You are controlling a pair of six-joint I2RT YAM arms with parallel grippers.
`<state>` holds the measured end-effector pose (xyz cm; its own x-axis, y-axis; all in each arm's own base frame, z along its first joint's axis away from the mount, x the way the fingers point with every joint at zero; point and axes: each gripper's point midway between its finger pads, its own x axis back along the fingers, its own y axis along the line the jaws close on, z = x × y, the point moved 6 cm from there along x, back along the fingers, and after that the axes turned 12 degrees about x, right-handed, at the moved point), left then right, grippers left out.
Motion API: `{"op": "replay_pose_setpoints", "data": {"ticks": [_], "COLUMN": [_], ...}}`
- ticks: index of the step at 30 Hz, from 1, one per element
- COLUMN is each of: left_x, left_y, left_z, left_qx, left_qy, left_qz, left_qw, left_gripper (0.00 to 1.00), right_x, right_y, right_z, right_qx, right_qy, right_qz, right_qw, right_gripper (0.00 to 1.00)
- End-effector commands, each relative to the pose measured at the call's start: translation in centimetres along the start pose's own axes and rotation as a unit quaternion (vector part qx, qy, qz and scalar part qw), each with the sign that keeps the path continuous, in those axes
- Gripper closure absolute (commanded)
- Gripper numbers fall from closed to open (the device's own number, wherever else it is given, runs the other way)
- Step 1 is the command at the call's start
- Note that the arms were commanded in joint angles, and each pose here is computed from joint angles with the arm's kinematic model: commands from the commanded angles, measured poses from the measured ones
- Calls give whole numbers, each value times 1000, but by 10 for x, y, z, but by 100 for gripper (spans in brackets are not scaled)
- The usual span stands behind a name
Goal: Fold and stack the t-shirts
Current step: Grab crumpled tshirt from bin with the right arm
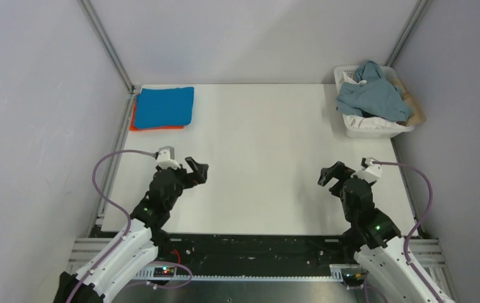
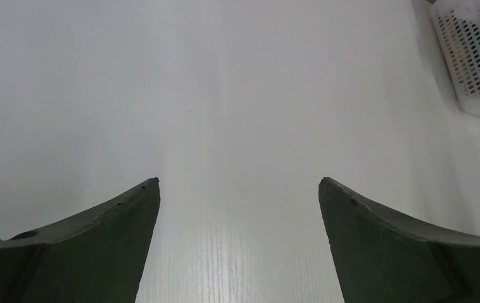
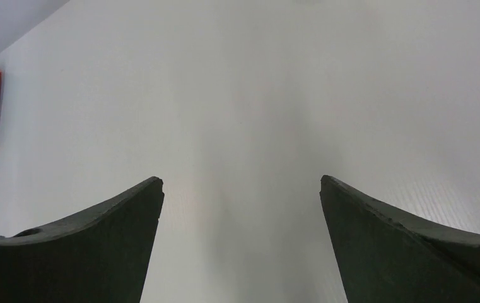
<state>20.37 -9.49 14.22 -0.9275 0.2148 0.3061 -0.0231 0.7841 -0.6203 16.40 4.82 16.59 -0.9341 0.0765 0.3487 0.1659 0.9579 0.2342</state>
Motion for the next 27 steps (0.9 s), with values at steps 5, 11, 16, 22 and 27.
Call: {"op": "replay_pose_setpoints", "data": {"ticks": [5,11,16,22,27], "left_x": [2,2,0,-3,-4], "left_y": [-20,-27,-25,-22,-19], "left_z": [-20,-27,-29,-25,-23], "left_qx": [-2,-5,-5,-5,-7], "left_qy": [-28,-34,-42,-36,-32], "left_qz": [35,40,28,22,15], "left_qw": [999,999,999,999,999], "left_gripper": [0,0,0,0,0], "right_x": [-11,-44,-114,-215,-291], "right_y": [30,43,9,-52,-73], "right_z": [-61,-116,-156,-196,-213], "right_qx": [35,28,18,-24,-3], "right_qy": [-67,-33,42,33,98], "right_qz": [-17,-20,40,155,165], "right_qw": [997,999,998,987,982], "right_gripper": [1,1,1,0,3]}}
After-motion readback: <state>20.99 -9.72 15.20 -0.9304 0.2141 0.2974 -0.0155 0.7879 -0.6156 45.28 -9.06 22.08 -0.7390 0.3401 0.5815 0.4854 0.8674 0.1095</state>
